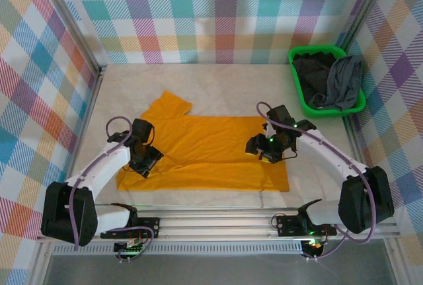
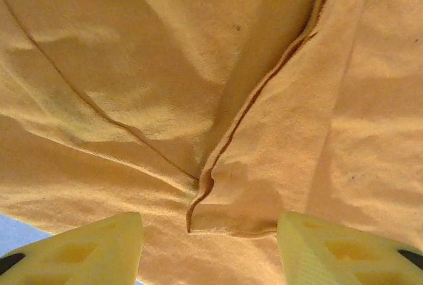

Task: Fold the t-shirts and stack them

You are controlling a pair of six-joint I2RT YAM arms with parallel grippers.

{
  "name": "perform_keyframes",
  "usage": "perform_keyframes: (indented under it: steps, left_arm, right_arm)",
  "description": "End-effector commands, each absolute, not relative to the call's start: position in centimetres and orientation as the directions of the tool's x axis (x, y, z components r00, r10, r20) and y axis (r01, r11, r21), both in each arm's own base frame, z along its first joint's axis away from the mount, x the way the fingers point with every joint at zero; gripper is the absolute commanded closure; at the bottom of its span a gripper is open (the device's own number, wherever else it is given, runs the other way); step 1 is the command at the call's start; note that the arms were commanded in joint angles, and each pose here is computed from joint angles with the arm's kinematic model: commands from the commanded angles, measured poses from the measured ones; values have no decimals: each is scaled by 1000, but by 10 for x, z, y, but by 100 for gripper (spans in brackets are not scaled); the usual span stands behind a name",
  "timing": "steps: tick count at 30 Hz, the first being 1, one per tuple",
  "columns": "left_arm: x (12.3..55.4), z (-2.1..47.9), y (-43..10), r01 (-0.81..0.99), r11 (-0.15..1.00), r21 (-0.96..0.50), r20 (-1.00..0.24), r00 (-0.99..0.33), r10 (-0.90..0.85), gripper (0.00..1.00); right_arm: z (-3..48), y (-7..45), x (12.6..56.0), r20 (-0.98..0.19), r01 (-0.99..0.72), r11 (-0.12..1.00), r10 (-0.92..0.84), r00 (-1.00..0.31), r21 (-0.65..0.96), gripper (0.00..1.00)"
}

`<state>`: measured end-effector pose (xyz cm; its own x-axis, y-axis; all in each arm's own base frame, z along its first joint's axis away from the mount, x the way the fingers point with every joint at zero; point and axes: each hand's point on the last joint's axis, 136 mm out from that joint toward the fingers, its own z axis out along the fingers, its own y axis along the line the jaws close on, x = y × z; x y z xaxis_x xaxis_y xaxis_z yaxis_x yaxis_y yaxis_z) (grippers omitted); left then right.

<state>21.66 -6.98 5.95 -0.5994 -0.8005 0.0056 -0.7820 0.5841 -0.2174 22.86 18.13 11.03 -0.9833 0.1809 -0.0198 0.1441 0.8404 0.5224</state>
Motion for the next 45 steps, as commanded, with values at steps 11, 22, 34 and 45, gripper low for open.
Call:
perform_keyframes:
  steps: [11, 22, 34, 45]
  left_arm:
    - [208, 30, -96, -777, 605, -170, 40, -619, -784, 47]
    - [218, 29, -94, -752, 640, -155, -16, -646, -763, 89]
    - [247, 53, -107, -655, 738, -162, -110, -731, -674, 100]
    - [290, 52, -136, -528, 840, -124, -144, -829, -541, 100]
  right_arm:
    - [122, 195, 230, -19, 106, 802, 144, -989, 588, 41]
    - [123, 194, 229, -14, 120, 801, 158, -987, 587, 43]
    - [122, 191, 228, -14, 131, 808, 170, -985, 575, 44]
    - [120, 188, 223, -2, 142, 811, 174, -985, 568, 44]
